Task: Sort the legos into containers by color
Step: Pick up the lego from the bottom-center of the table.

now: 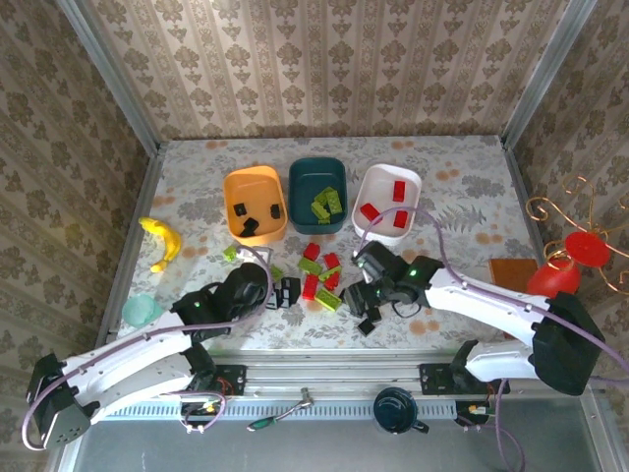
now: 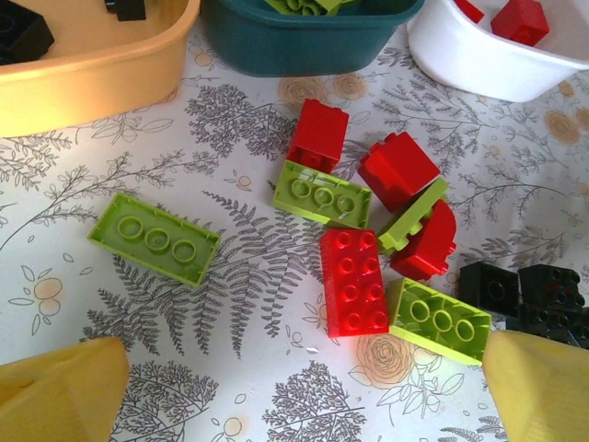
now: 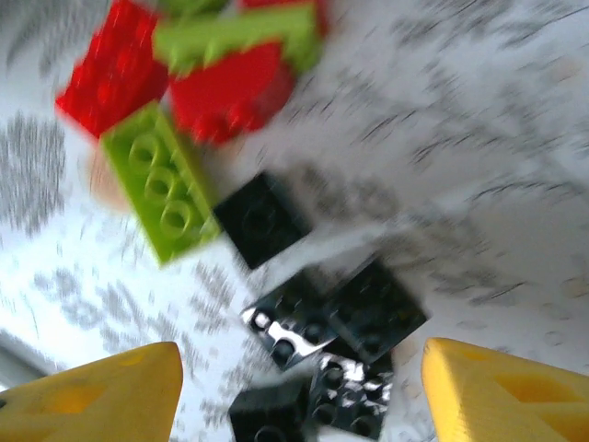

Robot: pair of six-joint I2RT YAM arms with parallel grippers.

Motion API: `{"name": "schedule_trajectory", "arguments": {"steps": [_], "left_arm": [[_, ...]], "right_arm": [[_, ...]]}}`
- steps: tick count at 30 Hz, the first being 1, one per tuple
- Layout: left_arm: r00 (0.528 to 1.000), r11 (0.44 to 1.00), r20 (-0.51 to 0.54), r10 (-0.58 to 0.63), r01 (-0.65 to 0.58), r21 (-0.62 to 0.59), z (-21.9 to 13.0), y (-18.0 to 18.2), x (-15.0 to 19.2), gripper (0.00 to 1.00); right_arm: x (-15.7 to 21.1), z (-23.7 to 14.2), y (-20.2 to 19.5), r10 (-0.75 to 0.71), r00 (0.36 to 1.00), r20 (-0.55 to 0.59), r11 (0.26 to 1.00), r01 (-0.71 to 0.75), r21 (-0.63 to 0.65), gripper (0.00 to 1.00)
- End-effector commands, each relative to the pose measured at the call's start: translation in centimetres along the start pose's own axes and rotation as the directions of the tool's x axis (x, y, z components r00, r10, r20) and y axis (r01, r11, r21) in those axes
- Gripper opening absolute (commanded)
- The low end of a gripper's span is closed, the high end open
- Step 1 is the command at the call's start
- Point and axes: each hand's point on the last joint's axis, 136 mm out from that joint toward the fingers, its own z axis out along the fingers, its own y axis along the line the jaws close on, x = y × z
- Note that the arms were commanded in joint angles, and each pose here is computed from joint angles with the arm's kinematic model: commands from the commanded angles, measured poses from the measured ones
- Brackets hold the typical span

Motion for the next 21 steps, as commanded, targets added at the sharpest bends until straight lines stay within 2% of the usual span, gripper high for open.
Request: {"name": "schedule_trajectory", "arguments": {"steps": [1, 6, 10, 15, 21], "left_arm": [[0.999, 0.999, -0.006, -0.04, 0.04, 0.015, 0.2, 0.1, 0.3, 1.0], [0.999, 0.999, -0.017, -0.048, 0.049, 0.01, 0.2, 0.3, 0.4, 1.0], [0.998, 0.998, -0.019, -0.055, 0.055, 0.004, 0.1, 0.6, 0.6, 1.0], [0.998, 0.998, -0.012, -0.058, 0.058, 0.006, -0.3, 0.7, 0.5, 1.0], [0.998, 0.998, -0.01, -0.064, 0.064, 0.002, -0.4, 1.1, 0.7, 1.0]], "right_arm": [[1.5, 1.1, 1.0, -0.144, 0.987, -0.068, 0.989, 0.146, 0.026, 0.7], [0.5, 2.6, 4.6, -0.29, 0.954, -0.078, 0.956, 0.292, 0.019, 0.73], [-1.6, 3.4, 6.2, -0.322, 0.946, -0.045, 0.946, 0.323, 0.018, 0.66], [-3.6, 4.7, 6.2, -0.316, 0.947, -0.054, 0.947, 0.319, 0.044, 0.55], [-4.0, 6.4, 6.1, -0.333, 0.938, -0.091, 0.94, 0.339, 0.05, 0.53]]}}
